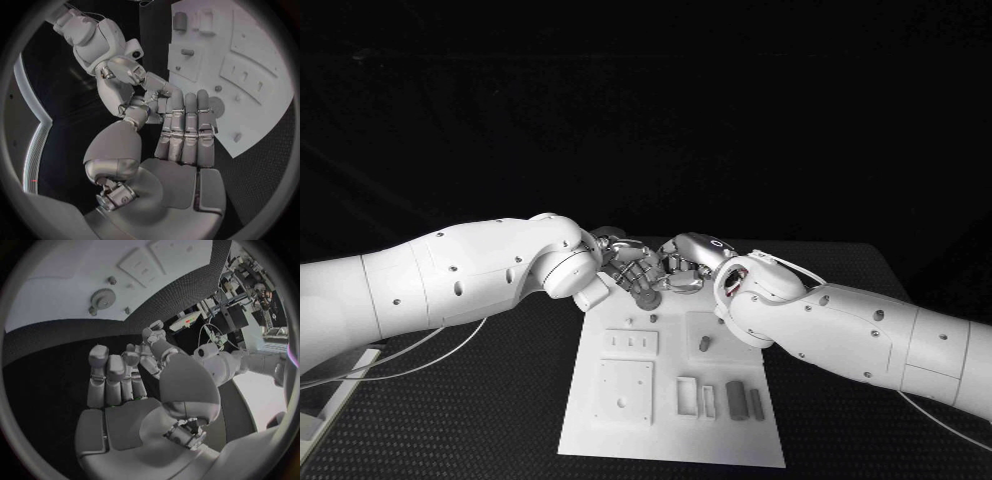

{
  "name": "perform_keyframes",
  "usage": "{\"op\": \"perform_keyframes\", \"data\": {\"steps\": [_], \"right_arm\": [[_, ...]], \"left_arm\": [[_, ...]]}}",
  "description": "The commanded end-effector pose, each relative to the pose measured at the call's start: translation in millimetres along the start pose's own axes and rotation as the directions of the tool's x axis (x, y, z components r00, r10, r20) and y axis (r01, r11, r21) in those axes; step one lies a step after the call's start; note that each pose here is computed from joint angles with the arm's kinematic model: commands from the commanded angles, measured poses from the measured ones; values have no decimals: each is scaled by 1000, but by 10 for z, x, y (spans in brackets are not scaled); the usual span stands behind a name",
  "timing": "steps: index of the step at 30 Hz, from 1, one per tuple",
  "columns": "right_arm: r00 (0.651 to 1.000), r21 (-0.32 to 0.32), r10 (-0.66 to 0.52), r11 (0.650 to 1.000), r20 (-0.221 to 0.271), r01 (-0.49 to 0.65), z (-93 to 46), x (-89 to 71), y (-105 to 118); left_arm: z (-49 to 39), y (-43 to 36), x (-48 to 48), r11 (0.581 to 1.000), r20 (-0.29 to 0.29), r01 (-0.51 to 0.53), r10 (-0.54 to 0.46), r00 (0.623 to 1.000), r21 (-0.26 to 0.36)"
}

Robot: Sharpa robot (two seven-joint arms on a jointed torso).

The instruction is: Assemble the parts on the task board

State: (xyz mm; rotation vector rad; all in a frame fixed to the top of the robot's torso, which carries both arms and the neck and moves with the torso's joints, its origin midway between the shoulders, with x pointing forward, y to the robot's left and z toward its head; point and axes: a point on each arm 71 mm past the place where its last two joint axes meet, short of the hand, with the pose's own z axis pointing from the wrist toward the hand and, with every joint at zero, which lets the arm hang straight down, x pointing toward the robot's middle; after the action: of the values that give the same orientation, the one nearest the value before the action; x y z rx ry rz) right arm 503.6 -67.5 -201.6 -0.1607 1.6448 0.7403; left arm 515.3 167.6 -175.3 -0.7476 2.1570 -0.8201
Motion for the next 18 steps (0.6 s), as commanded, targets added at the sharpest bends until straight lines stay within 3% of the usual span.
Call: {"op": "perform_keyframes", "data": {"steps": [1,18], "right_arm": [[1000,-8,22,1000,-2,-22,-8,-9,-32],[999,-16,36,999,-7,-36,-110,0,-111]], "left_arm": [[-8,-28,13,999,-21,-2,3,1000,39],[-13,7,-49,999,12,-40,40,999,33]]}}
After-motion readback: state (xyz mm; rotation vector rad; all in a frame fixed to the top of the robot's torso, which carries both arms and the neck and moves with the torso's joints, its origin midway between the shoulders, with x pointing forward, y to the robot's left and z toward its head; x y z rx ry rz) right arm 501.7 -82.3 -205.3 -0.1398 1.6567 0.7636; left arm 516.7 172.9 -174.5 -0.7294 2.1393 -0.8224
